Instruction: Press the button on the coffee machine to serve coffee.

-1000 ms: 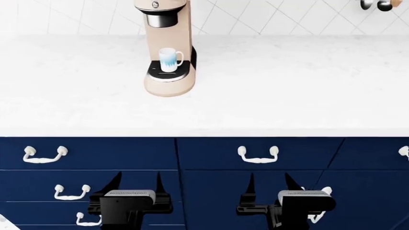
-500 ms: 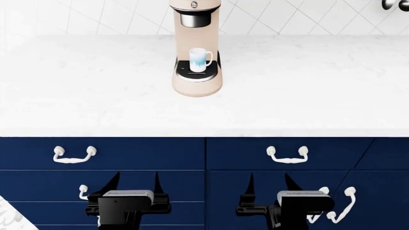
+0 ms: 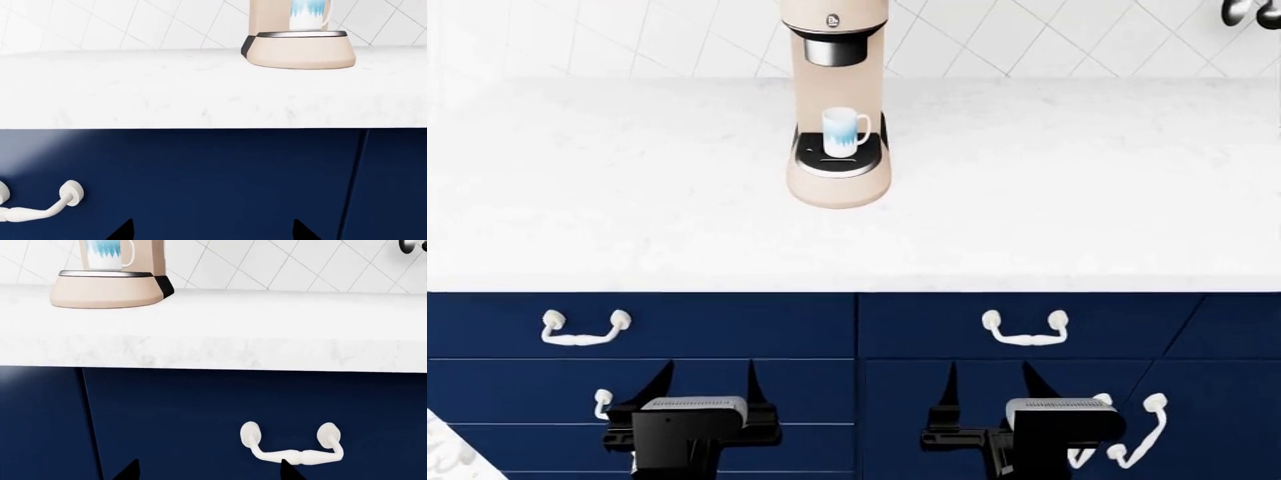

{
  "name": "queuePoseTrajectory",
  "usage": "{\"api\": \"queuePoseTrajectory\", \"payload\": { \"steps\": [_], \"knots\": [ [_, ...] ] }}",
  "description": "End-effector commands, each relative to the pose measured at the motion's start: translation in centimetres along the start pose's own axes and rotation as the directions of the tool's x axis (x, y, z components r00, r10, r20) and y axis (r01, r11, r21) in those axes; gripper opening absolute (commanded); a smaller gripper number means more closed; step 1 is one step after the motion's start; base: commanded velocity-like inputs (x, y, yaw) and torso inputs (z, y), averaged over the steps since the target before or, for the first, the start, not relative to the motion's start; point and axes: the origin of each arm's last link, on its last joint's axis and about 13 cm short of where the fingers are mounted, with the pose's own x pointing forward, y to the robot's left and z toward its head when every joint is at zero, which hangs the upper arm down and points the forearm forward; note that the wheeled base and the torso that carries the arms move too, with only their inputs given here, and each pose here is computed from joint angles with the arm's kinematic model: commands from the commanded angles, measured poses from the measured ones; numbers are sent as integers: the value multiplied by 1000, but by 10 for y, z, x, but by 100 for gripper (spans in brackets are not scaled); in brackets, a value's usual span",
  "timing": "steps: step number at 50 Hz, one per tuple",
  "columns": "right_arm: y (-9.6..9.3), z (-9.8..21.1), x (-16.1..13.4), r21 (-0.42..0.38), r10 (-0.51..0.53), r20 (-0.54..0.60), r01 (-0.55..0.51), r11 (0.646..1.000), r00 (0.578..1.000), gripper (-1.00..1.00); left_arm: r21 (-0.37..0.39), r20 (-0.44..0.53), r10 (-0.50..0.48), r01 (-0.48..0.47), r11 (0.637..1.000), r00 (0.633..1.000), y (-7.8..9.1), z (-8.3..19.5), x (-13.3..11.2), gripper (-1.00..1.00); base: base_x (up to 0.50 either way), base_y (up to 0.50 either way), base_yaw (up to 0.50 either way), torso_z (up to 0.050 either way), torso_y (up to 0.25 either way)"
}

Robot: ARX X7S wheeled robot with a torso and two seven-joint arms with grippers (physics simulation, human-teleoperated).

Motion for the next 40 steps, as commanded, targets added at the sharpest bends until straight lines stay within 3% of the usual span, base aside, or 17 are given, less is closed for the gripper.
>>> {"api": "queuePoseTrajectory", "payload": {
  "steps": [1,32,40],
  "knots": [
    [0,0,0,1,0,-3,0,1000,1000,100,-4,3,11,-11,1000,1000,-1,0,1,100,0,0,0,50,0],
    [1,0,1,-3,-1,-12,0,1000,1000,100,-13,23,14,-13,1000,1000,4,1,0,100,0,0,0,50,0],
    [1,0,1,1,3,-9,-3,1000,1000,100,3,15,1,-1,1000,1000,-1,3,1,100,0,0,0,1,0]
  ]
}}
